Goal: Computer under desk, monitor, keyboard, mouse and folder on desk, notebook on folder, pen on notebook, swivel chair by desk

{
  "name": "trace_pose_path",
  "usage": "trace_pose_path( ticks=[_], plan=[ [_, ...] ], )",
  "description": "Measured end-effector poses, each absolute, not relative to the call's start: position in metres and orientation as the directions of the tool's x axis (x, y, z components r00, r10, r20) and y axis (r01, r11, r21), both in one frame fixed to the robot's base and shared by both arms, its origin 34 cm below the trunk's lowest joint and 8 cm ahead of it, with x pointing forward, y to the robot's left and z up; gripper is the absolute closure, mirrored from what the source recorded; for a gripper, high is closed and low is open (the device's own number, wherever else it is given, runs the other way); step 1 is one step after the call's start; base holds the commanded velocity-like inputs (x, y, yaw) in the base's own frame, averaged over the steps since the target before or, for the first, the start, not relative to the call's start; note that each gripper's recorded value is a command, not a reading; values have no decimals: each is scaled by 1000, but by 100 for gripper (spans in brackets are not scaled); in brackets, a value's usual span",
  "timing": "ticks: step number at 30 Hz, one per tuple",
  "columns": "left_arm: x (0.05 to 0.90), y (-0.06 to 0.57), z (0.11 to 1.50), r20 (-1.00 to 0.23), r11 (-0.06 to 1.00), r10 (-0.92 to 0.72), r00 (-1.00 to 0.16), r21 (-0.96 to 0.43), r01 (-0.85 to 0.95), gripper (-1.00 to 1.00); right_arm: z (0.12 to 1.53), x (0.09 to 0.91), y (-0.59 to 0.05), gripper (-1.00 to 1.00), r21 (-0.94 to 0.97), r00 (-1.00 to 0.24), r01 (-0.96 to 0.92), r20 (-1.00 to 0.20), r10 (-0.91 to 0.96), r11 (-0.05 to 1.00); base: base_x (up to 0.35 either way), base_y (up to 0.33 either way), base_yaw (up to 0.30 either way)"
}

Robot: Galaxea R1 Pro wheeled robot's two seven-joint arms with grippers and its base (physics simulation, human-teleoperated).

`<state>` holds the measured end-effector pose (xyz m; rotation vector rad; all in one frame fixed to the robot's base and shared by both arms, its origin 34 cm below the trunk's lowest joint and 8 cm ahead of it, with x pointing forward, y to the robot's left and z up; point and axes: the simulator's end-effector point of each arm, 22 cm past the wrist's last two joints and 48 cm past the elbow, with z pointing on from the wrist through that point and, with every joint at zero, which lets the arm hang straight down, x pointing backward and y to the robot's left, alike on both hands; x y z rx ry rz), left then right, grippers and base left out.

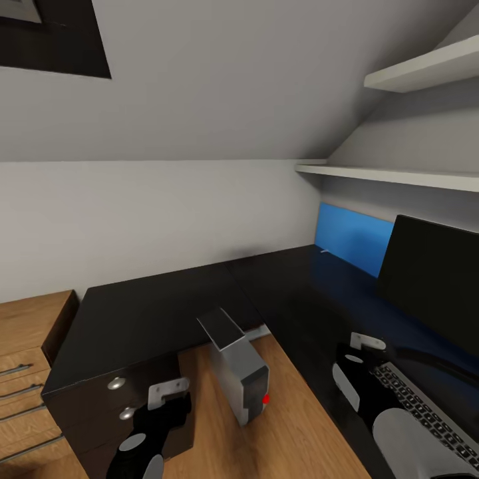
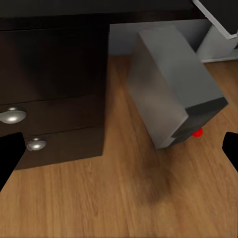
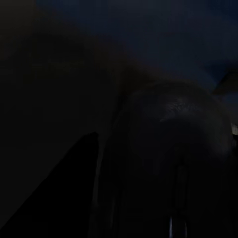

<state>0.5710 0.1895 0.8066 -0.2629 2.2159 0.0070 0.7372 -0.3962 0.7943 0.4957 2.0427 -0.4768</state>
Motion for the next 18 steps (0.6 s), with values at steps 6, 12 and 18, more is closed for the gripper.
trace_pose_path(
  ticks=[6,12,18],
  plan=[
    [571,189,805,-783,978,-185,-594,-87,-190,-100,794,737,-397,100,-135,-470,523,-869,153,841,110,-5,0],
    [571,188,805,-782,978,-183,-596,-87,-187,-100,793,737,-399,100,-138,-472,525,-868,152,840,54,-20,0],
    [571,183,805,-783,980,-182,-595,-92,-179,-100,793,737,-401,100,-137,-467,528,-871,152,838,4,-1,0]
  ],
)
